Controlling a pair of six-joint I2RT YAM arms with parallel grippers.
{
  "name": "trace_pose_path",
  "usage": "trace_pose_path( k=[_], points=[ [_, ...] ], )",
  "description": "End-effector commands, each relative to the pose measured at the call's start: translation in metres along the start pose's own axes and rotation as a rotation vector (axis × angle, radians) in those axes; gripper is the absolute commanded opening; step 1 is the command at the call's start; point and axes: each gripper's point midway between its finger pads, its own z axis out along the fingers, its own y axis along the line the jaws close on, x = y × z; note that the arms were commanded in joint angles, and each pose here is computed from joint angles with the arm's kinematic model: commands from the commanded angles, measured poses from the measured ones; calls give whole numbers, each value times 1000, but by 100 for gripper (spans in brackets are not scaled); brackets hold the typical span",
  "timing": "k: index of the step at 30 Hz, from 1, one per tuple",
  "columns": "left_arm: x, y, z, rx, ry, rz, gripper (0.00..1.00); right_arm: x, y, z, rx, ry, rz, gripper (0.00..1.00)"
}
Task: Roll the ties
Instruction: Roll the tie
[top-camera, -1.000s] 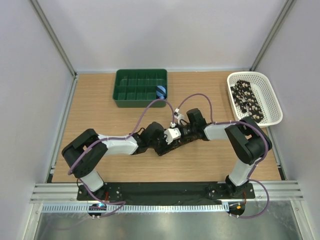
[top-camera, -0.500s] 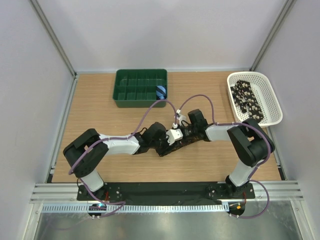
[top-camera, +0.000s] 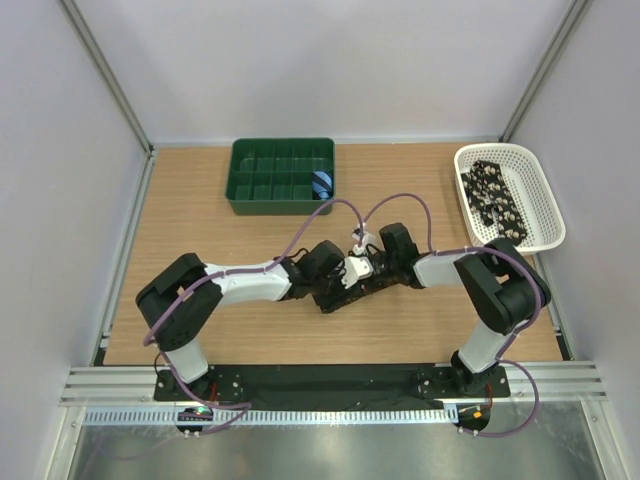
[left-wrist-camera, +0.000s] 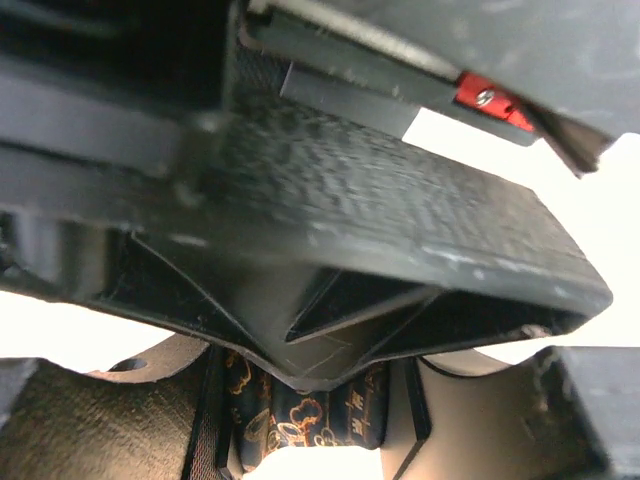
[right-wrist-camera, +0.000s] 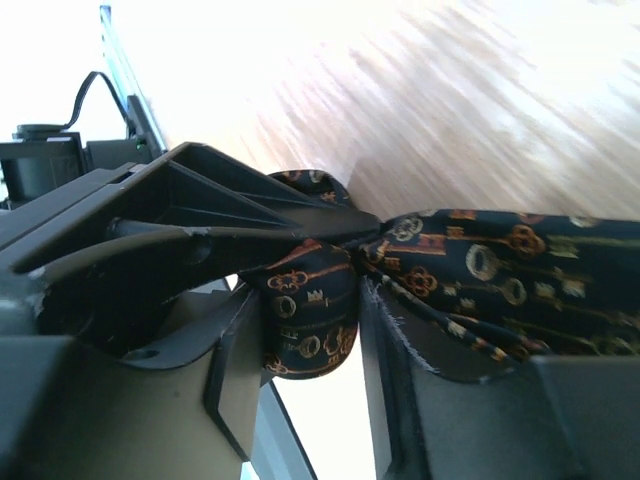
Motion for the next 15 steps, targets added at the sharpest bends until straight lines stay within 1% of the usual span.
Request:
trace_pose_path(
  k=[1, 2, 6, 9, 12, 14, 15],
  points=[
    [28, 0, -7, -22, 156, -79, 34, 0, -36, -10, 185, -59, 16, 47],
    [30, 1, -6, -32, 162, -80, 34, -9, -33, -16, 183, -90, 12, 49],
    [34, 3, -2, -41, 177, -94, 34, -27, -31, -37, 201, -165, 25, 54],
    [33, 1, 1, -37, 172, -109, 34, -39, -38, -56, 248, -225, 60, 53],
    [35, 1, 2, -36, 173, -120, 34, -43, -36, -73, 267, -272, 70, 51],
    [35, 2, 2, -43, 172, -128, 34, -38, -41, -81, 324, -279, 89, 51],
    [35, 1, 2, -41, 173, -132, 34, -40, -38, -89, 349, -302, 78, 51]
  ],
)
